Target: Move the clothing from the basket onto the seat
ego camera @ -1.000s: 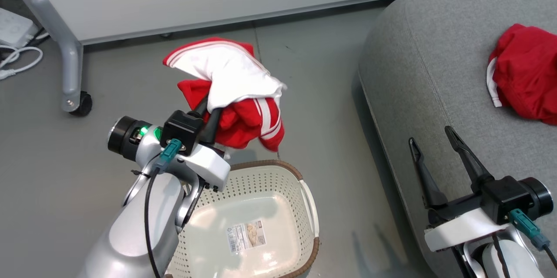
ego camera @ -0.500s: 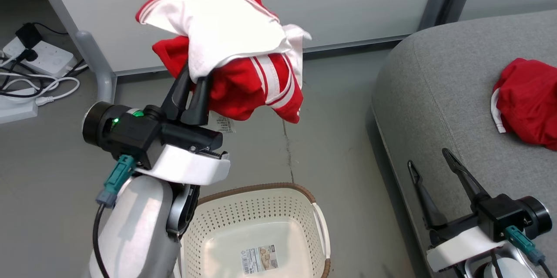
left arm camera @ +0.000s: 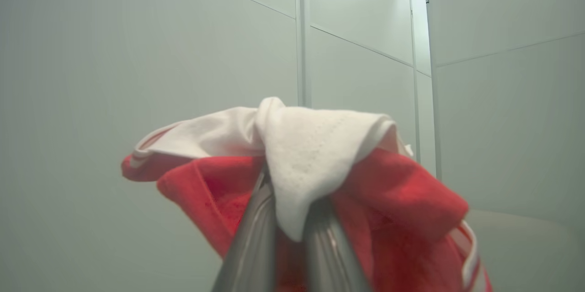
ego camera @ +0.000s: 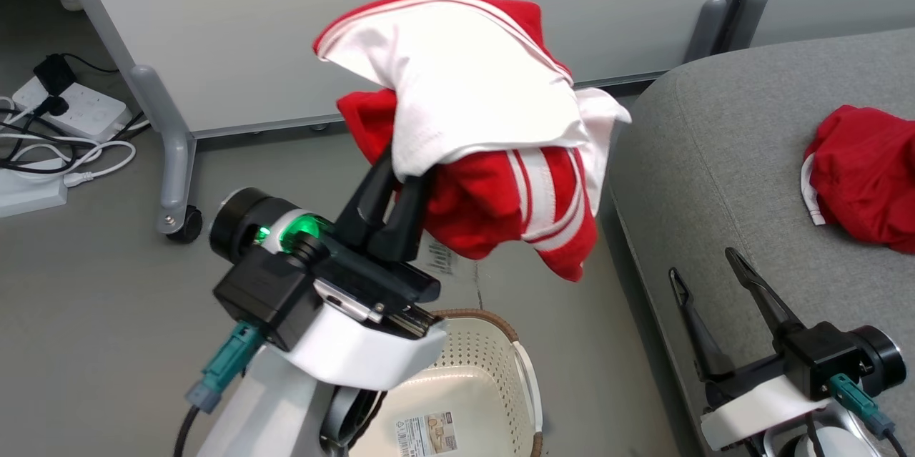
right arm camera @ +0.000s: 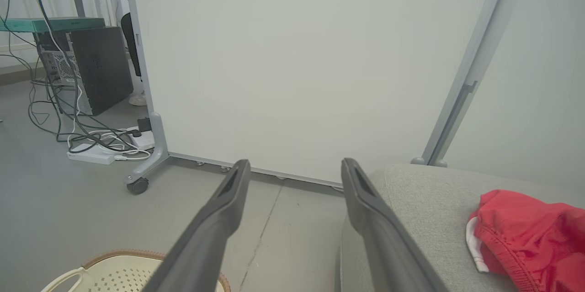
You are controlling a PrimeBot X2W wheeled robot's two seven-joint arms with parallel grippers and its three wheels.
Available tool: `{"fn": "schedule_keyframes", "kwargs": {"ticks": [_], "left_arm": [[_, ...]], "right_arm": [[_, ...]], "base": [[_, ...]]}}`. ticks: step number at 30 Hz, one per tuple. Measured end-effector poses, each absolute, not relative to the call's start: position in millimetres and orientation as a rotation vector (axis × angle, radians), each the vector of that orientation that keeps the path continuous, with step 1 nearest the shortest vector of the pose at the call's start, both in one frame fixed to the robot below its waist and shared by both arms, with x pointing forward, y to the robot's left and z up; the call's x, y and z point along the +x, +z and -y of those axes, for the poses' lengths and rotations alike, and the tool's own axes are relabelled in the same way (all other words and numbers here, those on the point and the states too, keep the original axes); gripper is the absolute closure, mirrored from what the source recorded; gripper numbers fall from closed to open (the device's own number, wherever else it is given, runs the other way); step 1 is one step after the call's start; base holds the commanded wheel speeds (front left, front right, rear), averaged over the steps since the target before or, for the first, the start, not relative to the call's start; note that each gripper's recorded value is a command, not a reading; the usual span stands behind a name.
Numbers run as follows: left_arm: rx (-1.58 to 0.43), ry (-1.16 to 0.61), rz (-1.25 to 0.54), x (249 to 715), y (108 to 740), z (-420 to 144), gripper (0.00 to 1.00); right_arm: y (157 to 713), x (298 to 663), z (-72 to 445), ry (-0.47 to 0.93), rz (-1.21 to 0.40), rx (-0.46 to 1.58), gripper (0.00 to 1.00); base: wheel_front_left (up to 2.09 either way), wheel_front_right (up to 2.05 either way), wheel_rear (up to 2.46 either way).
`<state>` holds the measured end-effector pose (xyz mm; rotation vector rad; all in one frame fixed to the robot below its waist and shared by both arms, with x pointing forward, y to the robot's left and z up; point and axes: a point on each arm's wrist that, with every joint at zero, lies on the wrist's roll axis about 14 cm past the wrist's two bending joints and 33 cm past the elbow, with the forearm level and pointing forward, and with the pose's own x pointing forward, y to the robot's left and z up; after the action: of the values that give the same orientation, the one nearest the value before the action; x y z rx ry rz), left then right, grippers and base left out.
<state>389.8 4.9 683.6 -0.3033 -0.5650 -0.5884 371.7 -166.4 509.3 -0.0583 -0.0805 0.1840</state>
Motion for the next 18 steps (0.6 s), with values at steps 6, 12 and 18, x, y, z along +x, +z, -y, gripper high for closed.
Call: {"fn": "schedule_keyframes", "kwargs": {"ticks": [6,12,18], "left_arm": [[-0.302,-0.67,0.519,379.8,671.4,21.0,1.0],[-0.305,-0.678,0.506,379.9,668.2,26.1,1.0],[-0.304,-0.674,0.502,381.8,666.9,25.6,1.0]], "right_arm": [[509.4,369.3,168.0,0.178,0.08,-0.057,0.0],[509.2,367.1,169.7,0.17,0.079,-0.053,0.0],[509.1,366.6,172.0,0.163,0.078,-0.053,0.0]], "base": [[0.0,0.0,0.0],[0.0,0.0,0.0],[0.0,0.0,0.0]]}}
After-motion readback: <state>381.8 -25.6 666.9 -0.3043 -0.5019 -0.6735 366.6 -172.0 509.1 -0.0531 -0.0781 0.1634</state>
